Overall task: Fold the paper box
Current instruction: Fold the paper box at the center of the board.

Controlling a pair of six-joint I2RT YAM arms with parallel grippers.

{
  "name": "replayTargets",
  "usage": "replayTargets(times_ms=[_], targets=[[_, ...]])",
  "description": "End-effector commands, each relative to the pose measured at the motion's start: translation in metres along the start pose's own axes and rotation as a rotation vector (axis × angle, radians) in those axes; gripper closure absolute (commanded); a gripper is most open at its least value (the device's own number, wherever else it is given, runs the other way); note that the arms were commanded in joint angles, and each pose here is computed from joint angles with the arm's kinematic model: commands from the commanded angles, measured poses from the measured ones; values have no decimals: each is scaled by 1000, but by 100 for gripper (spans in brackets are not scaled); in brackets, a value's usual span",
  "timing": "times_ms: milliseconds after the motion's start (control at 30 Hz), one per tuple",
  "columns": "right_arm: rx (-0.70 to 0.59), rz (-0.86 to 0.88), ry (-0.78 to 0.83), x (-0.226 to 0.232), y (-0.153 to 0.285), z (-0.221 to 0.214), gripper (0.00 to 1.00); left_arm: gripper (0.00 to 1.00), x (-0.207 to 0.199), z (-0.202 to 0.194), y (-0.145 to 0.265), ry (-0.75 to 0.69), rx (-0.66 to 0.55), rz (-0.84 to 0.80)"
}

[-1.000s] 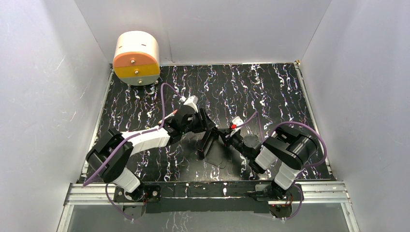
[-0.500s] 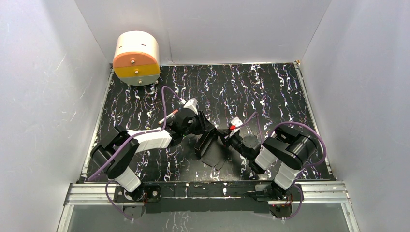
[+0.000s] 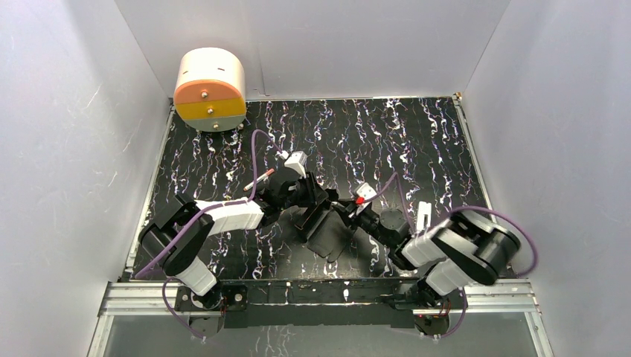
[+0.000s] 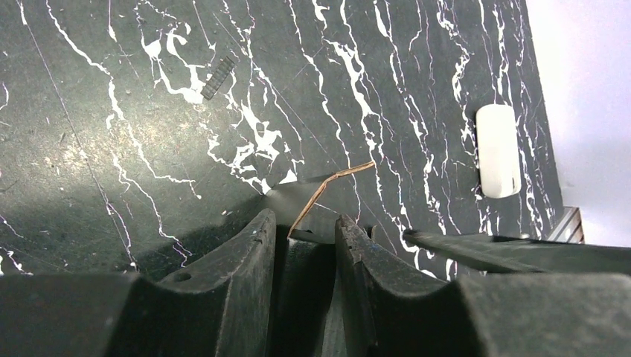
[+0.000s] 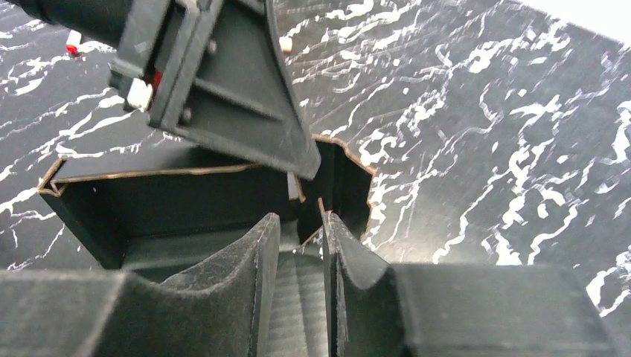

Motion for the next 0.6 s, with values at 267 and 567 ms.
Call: replayTargets(times_ms=[267,567], targets=[[2,-82,116,-48,7,55,50,84,1,-3,8,-126,39,-27],[61,19,119,-89,-28,55,51,84,-3,-2,8,-148,52,-60]])
Point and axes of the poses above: each gripper's point midway between its finger pads, its own y axis back along the fingers, its own x axis along the line the jaws close on, z = x × y, the point moved 7 cm from there along y, back along the fingers, and after that the axes turned 1 degree about -y, right-handed, at the moved point
